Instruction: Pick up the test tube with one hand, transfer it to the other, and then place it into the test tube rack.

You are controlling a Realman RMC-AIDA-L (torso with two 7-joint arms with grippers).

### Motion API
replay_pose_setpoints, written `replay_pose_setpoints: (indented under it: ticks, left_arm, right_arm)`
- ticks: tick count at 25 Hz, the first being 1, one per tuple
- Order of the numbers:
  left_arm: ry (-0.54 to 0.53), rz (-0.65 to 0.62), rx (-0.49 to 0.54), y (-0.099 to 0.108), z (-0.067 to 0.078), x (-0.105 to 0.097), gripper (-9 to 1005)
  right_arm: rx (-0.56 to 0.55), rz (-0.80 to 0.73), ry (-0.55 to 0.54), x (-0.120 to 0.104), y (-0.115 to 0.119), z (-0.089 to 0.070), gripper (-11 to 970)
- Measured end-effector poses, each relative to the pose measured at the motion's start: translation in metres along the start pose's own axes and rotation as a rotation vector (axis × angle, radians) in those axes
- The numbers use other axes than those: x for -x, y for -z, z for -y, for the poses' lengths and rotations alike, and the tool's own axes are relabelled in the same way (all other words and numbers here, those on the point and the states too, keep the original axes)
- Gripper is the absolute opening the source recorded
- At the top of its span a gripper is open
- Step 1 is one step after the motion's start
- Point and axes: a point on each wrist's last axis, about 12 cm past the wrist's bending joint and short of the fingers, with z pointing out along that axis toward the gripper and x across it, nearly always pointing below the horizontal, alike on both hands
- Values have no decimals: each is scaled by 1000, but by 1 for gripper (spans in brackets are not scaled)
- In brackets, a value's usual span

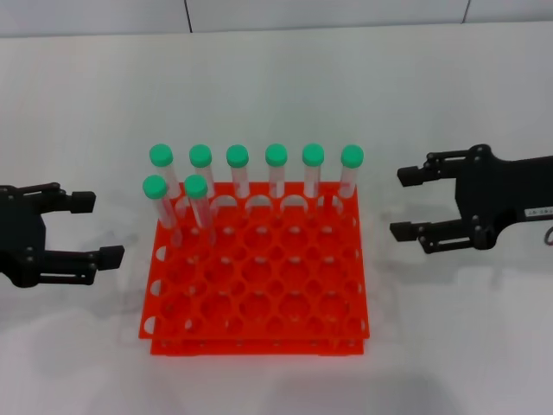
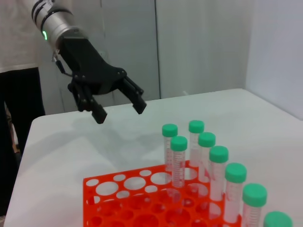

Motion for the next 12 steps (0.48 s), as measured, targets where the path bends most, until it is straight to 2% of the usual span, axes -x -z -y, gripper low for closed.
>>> replay_pose_setpoints:
  ticks: [5,12]
  left_arm:
    - [-5,-24,-6,-5,-1,1,893]
    - [-20,-32,-17,-7,-2,1,893]
  right_arm:
    - [-9,6,-4,-1,7,1,724]
    - [2,4,-1,-1,6,0,724]
